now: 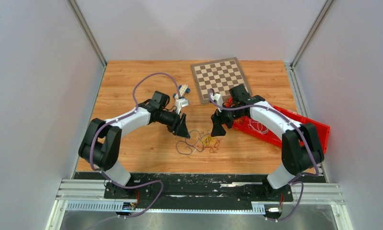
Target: Untangle the cables
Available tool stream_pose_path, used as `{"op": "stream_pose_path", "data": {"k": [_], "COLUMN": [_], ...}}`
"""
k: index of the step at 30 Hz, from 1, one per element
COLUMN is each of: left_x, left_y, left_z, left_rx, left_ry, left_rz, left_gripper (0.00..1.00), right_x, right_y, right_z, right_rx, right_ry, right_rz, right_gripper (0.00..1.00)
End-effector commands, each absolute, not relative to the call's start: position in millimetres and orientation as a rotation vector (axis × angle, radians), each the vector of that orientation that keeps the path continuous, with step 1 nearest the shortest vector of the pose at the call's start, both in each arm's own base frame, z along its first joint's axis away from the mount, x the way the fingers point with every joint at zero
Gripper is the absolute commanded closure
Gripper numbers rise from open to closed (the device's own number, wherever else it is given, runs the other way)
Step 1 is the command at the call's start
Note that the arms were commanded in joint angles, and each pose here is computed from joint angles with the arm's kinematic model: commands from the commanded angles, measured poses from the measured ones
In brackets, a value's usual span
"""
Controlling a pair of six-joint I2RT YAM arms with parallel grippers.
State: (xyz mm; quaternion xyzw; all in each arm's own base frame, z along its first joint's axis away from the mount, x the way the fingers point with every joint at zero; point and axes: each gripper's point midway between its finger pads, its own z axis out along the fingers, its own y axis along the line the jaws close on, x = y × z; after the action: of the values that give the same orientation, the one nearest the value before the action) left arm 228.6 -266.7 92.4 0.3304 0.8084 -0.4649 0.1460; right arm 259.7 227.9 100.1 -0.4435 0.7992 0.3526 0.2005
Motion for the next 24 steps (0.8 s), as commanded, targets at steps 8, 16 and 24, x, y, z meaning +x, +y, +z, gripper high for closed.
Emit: {"op": "stream_pose_path", "data": {"k": [8,16,24], "left_x": [223,219,269], "left_y": [-314,-280,-221], "left_z": [48,88,278], "left_rx": [1.075,1.026,0.826], "left_ry": [2.295,2.302,1.937], "left_rz": [-1.358,-1.311,-1.106], "left_gripper": [0.35,0.98,1.00], "right_x": [277,268,268], "right_y": [238,237,225], "right_z": [62,28,-6], "right_rx": [-1.098,-1.065,-1.112], "right_ry": [2.347,2.422,2.487], "right_rz": [0.998,0.898,0.632], "right_gripper": [0.30,0.50,0.60]}}
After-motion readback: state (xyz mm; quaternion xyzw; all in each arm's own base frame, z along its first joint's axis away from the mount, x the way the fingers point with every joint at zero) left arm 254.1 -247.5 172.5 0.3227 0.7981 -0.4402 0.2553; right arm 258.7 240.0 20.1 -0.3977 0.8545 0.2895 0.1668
